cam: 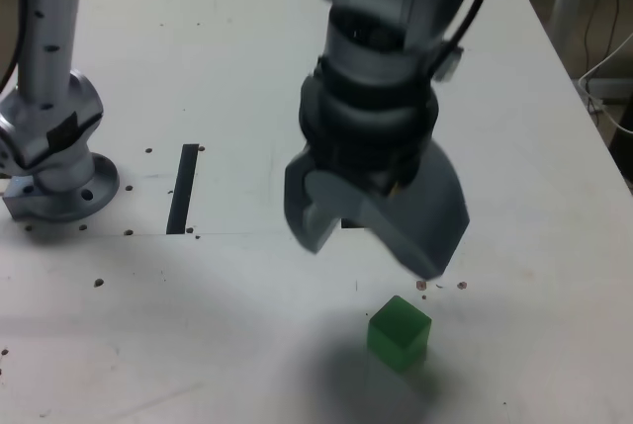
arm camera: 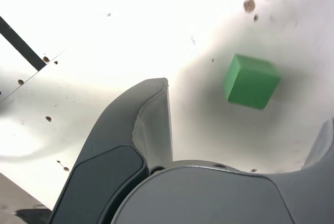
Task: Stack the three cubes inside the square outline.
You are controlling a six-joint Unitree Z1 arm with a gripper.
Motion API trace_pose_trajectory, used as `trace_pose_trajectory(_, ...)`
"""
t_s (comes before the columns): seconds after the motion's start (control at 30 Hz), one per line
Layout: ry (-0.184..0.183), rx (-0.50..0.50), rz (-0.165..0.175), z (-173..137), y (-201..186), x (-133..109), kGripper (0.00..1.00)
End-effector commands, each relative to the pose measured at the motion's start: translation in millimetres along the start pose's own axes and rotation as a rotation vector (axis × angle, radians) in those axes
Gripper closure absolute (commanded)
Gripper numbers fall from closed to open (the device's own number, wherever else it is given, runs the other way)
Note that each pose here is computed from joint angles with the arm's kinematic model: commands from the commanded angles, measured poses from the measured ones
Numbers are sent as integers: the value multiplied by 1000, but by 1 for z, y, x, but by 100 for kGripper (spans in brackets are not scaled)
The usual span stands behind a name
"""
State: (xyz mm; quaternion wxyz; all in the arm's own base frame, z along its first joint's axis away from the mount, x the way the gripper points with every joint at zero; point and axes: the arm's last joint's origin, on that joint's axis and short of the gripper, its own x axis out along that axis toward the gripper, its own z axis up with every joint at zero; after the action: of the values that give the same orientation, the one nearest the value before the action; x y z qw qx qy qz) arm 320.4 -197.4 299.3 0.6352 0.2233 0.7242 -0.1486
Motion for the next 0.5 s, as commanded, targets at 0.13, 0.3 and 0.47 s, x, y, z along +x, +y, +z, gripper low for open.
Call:
trace_pose_trajectory(0.13, 15, 70, 12, 7, -16, 8, 1)
trace_pose_trajectory(0.3, 18, 121, 9, 13, -19, 15, 1)
trace_pose_trajectory(0.47, -3, 172, -7, 22, -21, 23, 1)
